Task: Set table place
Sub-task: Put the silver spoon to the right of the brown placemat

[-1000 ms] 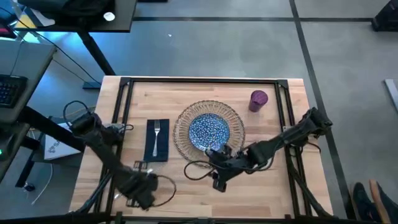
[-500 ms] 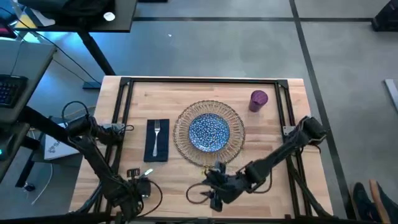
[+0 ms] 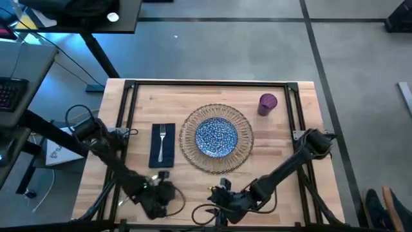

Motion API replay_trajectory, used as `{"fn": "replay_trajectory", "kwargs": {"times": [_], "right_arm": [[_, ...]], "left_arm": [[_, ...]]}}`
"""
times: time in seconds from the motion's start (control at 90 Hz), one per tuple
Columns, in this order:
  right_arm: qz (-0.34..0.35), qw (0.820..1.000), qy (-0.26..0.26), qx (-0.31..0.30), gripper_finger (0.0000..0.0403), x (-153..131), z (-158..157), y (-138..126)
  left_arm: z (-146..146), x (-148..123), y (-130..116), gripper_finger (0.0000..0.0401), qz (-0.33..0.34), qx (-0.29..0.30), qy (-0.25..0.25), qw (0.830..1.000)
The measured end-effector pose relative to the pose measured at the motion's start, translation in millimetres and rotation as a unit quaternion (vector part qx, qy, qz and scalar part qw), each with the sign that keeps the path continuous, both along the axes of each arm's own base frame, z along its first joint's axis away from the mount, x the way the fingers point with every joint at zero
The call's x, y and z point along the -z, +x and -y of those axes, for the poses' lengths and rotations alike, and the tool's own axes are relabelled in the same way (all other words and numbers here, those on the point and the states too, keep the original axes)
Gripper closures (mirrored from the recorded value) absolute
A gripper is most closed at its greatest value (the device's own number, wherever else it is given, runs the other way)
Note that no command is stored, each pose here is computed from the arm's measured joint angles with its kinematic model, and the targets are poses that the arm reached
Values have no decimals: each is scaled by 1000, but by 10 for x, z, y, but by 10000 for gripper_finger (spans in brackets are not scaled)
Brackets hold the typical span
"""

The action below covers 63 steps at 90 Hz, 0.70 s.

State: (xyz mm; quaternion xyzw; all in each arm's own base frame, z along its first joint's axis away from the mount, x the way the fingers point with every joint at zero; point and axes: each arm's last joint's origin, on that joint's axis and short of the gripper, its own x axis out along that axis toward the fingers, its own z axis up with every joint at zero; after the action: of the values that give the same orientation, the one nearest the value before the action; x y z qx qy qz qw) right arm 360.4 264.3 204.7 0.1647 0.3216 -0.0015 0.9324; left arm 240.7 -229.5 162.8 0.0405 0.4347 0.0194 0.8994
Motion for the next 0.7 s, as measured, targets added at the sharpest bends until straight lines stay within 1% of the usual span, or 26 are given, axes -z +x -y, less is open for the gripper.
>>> {"fn": "replay_trajectory", "kwargs": {"times": [0.067, 0.144, 0.2, 0.256, 0.322, 0.378, 0.456, 0.567, 0.7], "right_arm": [[13, 1000, 7, -1, 218, 8, 17, 58], [14, 1000, 12, -11, 218, 38, 18, 90], [12, 1000, 11, -16, 218, 52, 20, 97], [14, 1000, 9, -18, 218, 48, 15, 95], [16, 1000, 8, -21, 218, 43, -5, 81], [15, 1000, 4, -21, 218, 47, -14, 69], [18, 1000, -5, -24, 218, 46, -36, 53], [23, 999, -18, -22, 218, 44, -33, 53], [22, 999, -21, -21, 218, 46, -12, 66]], "left_arm": [[-47, -142, 175, 286, 6, 3, -13, 1000], [-59, -295, 299, 286, -33, 36, -60, 997], [-21, -385, 302, 286, -78, 62, -99, 990], [47, -444, 244, 286, -120, 79, -133, 981], [136, -460, 128, 286, -165, 90, -155, 970], [224, -445, -4, 286, -190, 100, -154, 964], [369, -416, -191, 286, -208, 122, -140, 960], [545, -309, -415, 286, -219, 154, -100, 958], [676, -190, -517, 286, -220, 183, -77, 955]]}}
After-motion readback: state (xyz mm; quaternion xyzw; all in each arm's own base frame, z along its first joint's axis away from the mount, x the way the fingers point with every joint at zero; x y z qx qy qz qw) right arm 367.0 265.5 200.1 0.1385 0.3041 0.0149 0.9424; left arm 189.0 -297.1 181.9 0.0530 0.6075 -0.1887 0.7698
